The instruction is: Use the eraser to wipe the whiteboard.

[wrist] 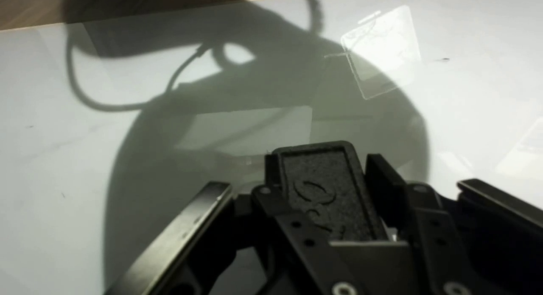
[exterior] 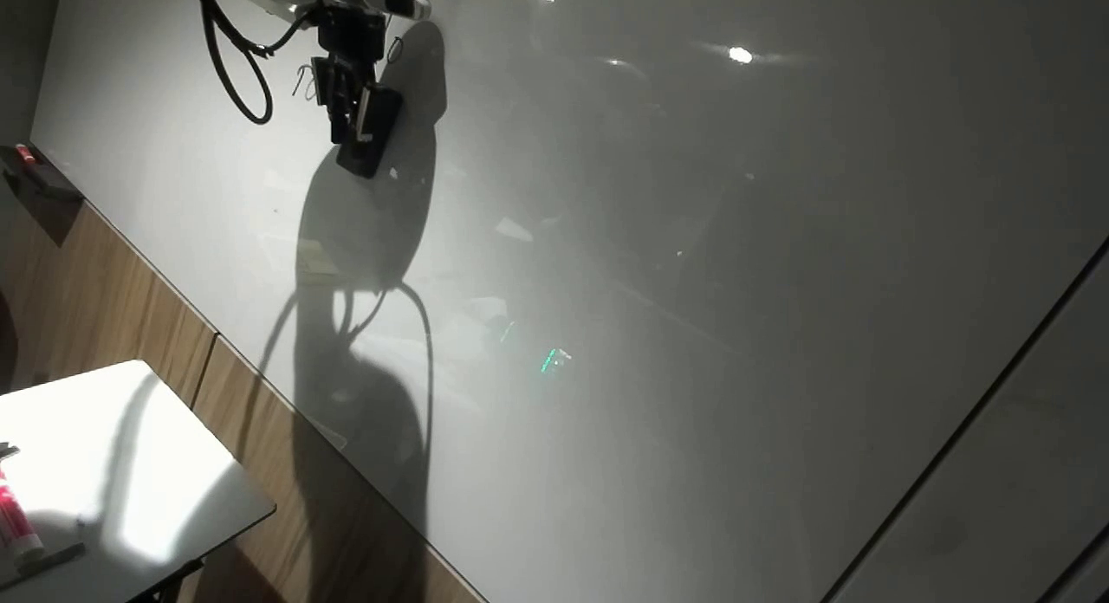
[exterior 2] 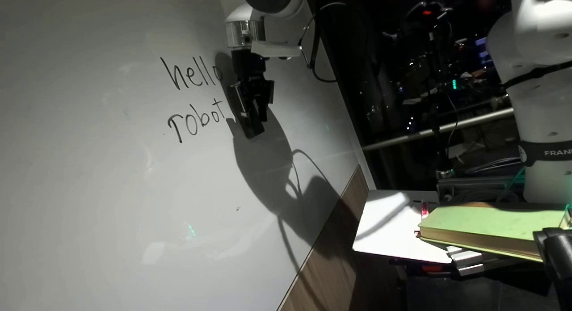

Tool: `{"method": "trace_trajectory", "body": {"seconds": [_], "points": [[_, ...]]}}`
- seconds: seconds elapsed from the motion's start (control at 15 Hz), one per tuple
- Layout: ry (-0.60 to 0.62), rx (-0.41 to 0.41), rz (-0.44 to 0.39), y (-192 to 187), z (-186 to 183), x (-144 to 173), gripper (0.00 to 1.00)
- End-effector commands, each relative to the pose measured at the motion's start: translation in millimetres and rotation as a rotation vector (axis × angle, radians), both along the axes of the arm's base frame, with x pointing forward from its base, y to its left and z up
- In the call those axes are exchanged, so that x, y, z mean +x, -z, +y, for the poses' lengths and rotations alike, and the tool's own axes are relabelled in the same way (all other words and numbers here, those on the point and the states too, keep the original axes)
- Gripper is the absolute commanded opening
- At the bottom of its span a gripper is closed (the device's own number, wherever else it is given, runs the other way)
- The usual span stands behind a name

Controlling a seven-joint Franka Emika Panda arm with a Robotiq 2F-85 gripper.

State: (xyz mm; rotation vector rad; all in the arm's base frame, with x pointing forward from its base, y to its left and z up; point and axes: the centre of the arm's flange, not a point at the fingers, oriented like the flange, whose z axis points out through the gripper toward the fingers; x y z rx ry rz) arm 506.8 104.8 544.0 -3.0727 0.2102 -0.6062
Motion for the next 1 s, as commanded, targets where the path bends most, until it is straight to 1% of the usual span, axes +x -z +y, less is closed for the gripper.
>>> {"method": "trace_trajectory", "body": {"seconds": [0.0,0.27,0.53,0.73,0.93], "points": [[-0.016,0.014,-0.024,-29,18,17,0.28],[-0.049,0.014,-0.043,-56,49,16,0.28],[-0.104,0.025,-0.068,-78,103,9,0.28],[-0.151,0.042,-0.078,-76,149,2,0.28],[-0.194,0.062,-0.069,-71,189,-5,0.28]]}}
